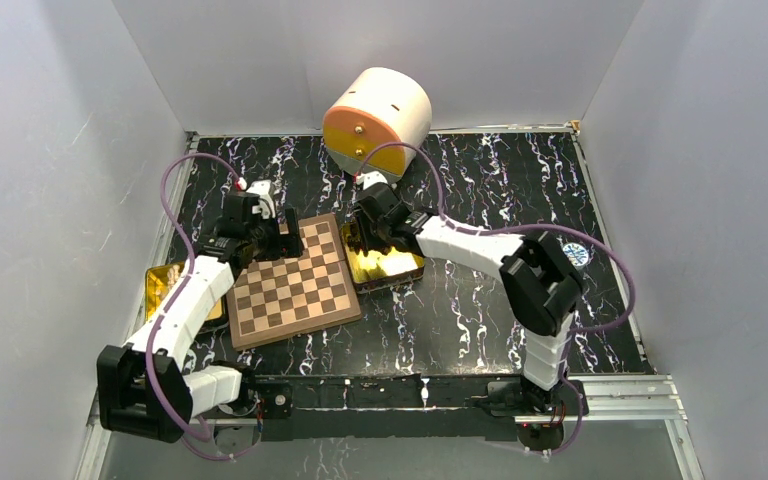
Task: Set up the chess pieces on the board
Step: Pick up the chess piece from the storage box, then place the chess piece on the chessboard, then pick up the chess piece from the chessboard, then place the chess piece on the chessboard, then pick up the chess piece from the storage box.
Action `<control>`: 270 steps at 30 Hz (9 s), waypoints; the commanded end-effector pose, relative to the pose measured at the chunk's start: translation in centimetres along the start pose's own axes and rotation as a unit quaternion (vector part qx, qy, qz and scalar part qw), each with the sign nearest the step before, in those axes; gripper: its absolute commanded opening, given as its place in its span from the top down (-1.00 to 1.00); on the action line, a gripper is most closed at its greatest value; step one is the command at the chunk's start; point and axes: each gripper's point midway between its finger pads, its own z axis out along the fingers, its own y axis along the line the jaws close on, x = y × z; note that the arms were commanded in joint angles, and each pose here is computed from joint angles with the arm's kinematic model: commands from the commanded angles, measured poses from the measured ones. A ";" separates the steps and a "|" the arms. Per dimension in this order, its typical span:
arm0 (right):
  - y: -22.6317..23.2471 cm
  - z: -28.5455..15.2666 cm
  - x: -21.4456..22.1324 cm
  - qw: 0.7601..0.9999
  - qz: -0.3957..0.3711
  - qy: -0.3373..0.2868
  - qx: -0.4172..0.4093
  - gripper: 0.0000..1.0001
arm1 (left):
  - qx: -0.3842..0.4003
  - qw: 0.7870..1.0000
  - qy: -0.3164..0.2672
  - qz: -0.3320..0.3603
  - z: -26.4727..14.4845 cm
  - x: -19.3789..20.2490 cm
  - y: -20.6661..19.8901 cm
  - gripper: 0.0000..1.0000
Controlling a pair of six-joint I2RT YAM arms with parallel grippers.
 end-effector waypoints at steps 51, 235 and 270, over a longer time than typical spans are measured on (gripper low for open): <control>8.8 5.7 -8.6 0.997 -0.061 -0.016 -0.042 0.60 | -0.120 0.985 -0.120 -0.008 -4.6 -4.3 4.0 -0.85; -0.6 -8.4 -0.1 0.998 0.016 -0.054 -0.036 0.10 | -0.018 0.997 -0.068 0.032 -1.5 -9.2 -3.8 -0.76; -5.5 3.2 -2.3 0.999 0.015 -0.012 0.045 0.56 | -0.068 0.989 -0.117 0.055 -4.4 -3.2 0.7 -0.81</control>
